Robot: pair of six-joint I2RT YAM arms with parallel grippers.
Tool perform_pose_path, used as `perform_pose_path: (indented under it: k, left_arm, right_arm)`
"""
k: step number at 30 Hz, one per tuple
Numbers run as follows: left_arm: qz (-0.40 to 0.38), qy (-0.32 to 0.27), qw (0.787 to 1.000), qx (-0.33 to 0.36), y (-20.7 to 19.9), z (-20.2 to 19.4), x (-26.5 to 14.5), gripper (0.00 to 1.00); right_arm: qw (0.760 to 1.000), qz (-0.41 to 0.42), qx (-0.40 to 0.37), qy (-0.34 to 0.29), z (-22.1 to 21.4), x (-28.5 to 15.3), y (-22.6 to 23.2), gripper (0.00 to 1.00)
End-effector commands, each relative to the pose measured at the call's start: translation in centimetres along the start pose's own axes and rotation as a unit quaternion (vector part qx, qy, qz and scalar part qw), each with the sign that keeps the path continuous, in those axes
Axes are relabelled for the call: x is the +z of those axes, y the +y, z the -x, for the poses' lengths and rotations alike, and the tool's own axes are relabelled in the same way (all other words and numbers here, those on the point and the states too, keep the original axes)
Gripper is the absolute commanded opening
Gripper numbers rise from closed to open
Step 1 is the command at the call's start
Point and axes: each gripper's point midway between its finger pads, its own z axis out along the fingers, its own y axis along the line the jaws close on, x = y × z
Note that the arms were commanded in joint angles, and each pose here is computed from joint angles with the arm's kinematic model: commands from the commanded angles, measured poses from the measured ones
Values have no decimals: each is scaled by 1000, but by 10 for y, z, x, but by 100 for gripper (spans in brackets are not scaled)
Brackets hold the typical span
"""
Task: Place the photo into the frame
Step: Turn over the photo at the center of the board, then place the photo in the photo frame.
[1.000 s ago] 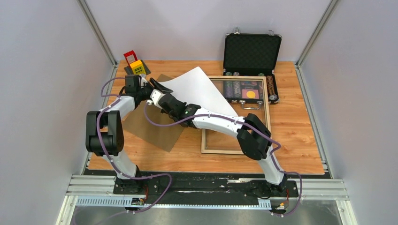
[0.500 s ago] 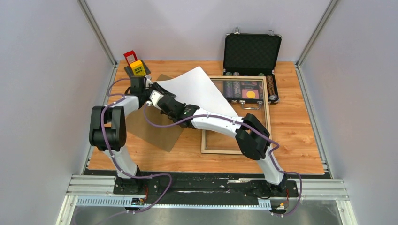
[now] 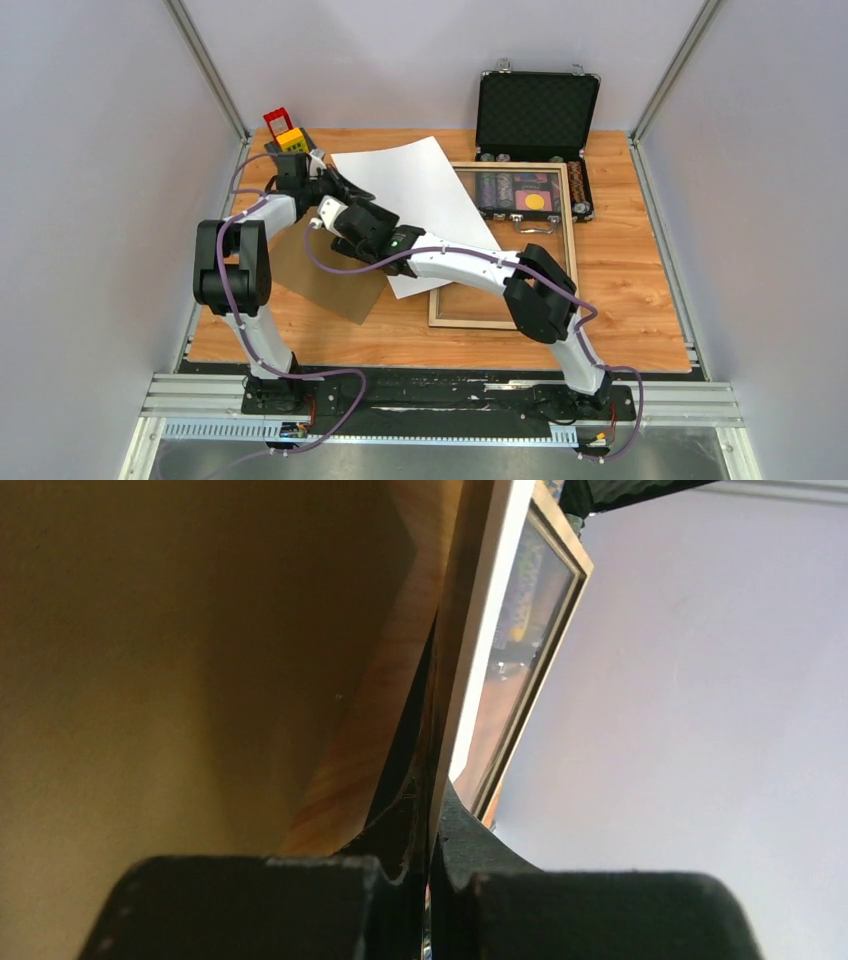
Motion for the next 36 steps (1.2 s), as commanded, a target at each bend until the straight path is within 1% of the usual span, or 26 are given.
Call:
perform_pose_path:
  k: [1,3,4,8,11,15,18,21,22,26,29,30,31,32,33,36]
  left_arm:
    - [-27,20,998,56,-21,2,-3,0]
    - [-26,29,996,74,-26,0,-5,0]
    - [-29,29,995,86,-33,2,-6,0]
    - [-29,42,990,132,-43,-5,-5,0]
    - [-24,58,986,154,-49,-12,0,0]
    - [-32,83,978,188,-62,-27,16,0]
    - [-47,107,971,208,-74,-42,30,0]
    - [-61,131,967,212,-78,-51,43,0]
    - [-72,140,963,220,-86,-56,47,0]
    - [-90,176,954,227,-91,-72,69,0]
    - [-101,205,948,220,-91,-91,88,0]
    - [-113,202,946,225,-94,-91,92,0]
    - [-111,210,949,208,-91,-98,98,0]
    - [-128,200,947,217,-96,-96,102,0]
    - [-125,205,950,200,-93,-101,108,0]
    - [-141,198,948,205,-99,-103,119,0]
  right_arm:
    - [998,-7,38,-51,35,-45,-29,78]
    - [997,-15,42,-59,40,-55,-41,86]
    - [997,-19,45,-63,42,-60,-47,86]
    - [995,-39,67,-70,40,-70,-79,88]
    - [992,-54,89,-77,37,-80,-107,88]
    - [986,-71,128,-85,28,-90,-147,89]
    - [980,-79,159,-85,12,-95,-176,89]
    - [975,-87,188,-82,-10,-102,-204,89]
    - [973,-90,195,-80,-19,-106,-212,89]
    - [967,-103,227,-57,-63,-115,-234,88]
    - [951,-102,287,-51,-100,-128,-255,88]
    - [945,-99,307,-47,-113,-133,-261,88]
    - [941,-92,324,-45,-123,-138,-265,88]
    - [935,-88,340,-42,-135,-142,-269,88]
    - [930,-87,355,-39,-146,-147,-272,87]
    - [919,-75,387,-29,-178,-156,-271,87]
